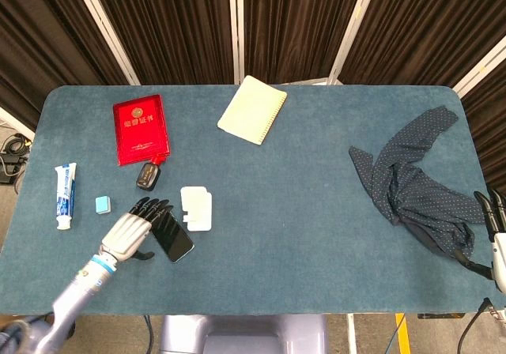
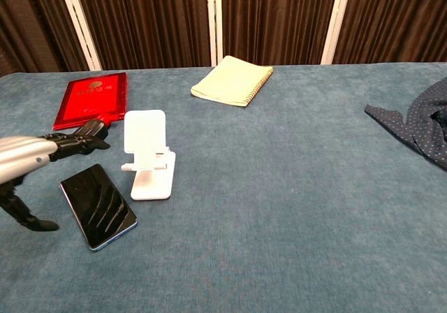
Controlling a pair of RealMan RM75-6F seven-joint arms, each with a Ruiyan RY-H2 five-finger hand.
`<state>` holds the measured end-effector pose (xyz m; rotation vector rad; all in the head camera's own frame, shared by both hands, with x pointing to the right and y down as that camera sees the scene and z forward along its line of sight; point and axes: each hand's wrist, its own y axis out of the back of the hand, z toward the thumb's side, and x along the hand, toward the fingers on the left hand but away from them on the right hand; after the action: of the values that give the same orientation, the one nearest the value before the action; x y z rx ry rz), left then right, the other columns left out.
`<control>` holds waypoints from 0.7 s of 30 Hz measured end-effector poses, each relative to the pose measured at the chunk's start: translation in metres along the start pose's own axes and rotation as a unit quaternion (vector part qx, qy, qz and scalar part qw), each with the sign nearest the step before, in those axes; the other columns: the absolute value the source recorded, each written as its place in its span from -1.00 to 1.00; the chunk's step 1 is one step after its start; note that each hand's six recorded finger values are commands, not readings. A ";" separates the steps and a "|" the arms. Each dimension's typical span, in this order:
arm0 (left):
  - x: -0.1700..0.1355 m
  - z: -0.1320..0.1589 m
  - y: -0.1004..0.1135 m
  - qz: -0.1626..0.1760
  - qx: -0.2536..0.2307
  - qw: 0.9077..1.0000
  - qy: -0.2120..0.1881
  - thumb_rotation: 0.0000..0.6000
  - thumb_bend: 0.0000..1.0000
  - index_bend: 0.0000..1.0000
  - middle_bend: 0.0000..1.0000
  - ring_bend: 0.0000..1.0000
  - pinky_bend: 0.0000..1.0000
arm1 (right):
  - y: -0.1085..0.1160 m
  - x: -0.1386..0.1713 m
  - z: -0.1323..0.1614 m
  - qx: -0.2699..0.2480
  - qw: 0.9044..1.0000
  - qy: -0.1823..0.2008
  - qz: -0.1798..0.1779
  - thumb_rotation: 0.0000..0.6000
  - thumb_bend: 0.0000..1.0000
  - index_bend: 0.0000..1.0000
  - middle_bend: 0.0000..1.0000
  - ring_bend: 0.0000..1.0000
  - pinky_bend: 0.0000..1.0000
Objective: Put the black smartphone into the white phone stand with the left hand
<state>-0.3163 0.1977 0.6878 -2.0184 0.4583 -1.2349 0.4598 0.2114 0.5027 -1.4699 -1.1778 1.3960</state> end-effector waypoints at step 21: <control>0.031 -0.003 -0.006 -0.089 0.077 0.990 -0.079 1.00 -1.00 -0.64 -0.95 -0.90 -0.87 | -0.006 -0.004 -0.001 0.006 1.000 -0.008 0.008 1.00 -1.00 -1.00 -1.00 -1.00 -1.00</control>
<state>-0.3047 0.1814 0.7119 -2.0390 0.1052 -1.1639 0.4607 0.2098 0.5097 -1.4660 -1.1686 1.4266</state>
